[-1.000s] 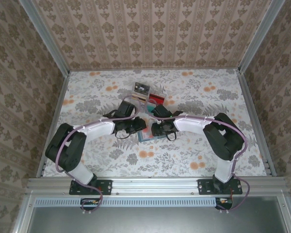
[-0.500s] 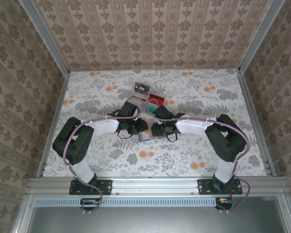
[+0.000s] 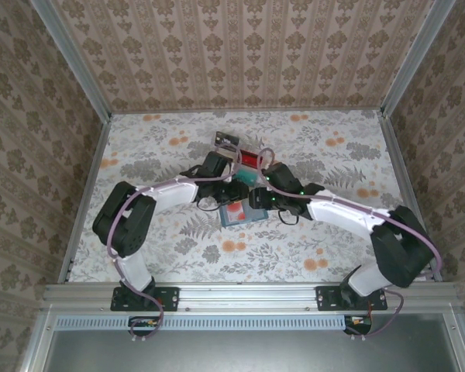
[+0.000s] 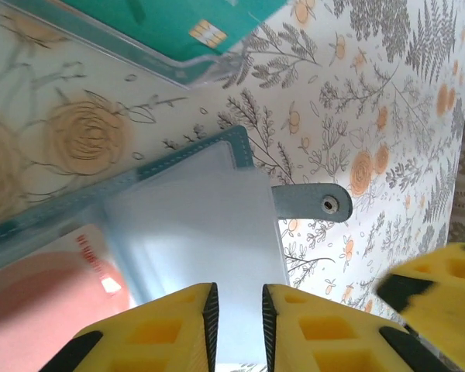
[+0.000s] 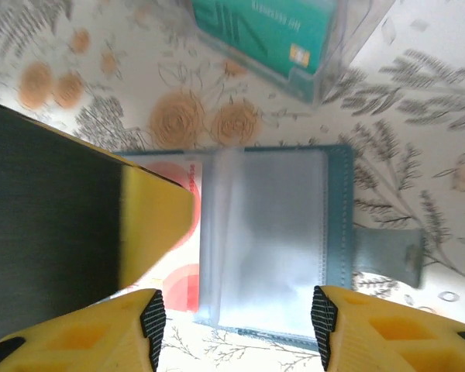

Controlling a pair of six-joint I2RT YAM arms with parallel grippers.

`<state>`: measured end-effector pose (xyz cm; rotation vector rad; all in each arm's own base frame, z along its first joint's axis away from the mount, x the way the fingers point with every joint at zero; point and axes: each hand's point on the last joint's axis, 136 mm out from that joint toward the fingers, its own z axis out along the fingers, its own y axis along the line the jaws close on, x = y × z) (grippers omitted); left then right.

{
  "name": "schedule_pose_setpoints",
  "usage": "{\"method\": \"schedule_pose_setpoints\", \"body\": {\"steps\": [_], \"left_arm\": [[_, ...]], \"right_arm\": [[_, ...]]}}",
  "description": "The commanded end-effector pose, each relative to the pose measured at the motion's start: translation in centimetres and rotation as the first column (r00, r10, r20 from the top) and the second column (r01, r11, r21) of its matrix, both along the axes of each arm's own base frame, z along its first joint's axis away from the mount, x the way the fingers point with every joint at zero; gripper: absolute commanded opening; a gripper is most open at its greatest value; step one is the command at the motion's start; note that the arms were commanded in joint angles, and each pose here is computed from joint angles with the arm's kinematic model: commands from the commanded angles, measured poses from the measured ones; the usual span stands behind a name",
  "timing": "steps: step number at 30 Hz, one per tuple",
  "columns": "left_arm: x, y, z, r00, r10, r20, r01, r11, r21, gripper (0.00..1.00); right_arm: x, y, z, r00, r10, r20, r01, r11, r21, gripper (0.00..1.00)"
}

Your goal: Take the credit cards out of the card holder

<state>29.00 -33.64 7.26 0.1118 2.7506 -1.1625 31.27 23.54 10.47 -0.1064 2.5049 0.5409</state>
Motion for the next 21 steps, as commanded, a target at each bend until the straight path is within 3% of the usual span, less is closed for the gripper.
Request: {"method": "schedule_pose_setpoints", "body": {"steps": [1, 7, 13, 17, 21], "left_arm": [[-0.2, -1.6, 0.0, 0.998, -0.061, -0.012, 0.06, 0.997, -0.044, 0.29], [1.4, 0.1, 1.0, 1.0, -0.012, 0.02, 0.012, 1.0, -0.006, 0.3], [2.2, 5.1, 2.5, 0.994, 0.083, 0.073, -0.086, 0.995, 0.044, 0.33], [1.8, 8.2, 2.0, 0.986, 0.151, 0.069, -0.157, 0.984, 0.087, 0.33], [0.9, 8.9, 1.6, 0.983, 0.178, 0.054, -0.182, 0.979, 0.088, 0.33]], "right_arm": [[0.2, -1.8, 0.8, 0.996, -0.071, 0.058, 0.071, 0.997, 0.006, 0.59], [0.1, -1.5, 1.7, 0.998, -0.043, 0.053, 0.041, 0.998, 0.039, 0.59], [0.4, 1.9, 0.6, 0.998, 0.047, -0.04, -0.039, 0.985, 0.168, 0.56], [1.3, 3.8, -0.2, 0.989, 0.093, -0.115, -0.058, 0.96, 0.274, 0.5], [1.6, 5.6, -1.4, 0.97, 0.153, -0.19, -0.085, 0.942, 0.325, 0.42]]}}
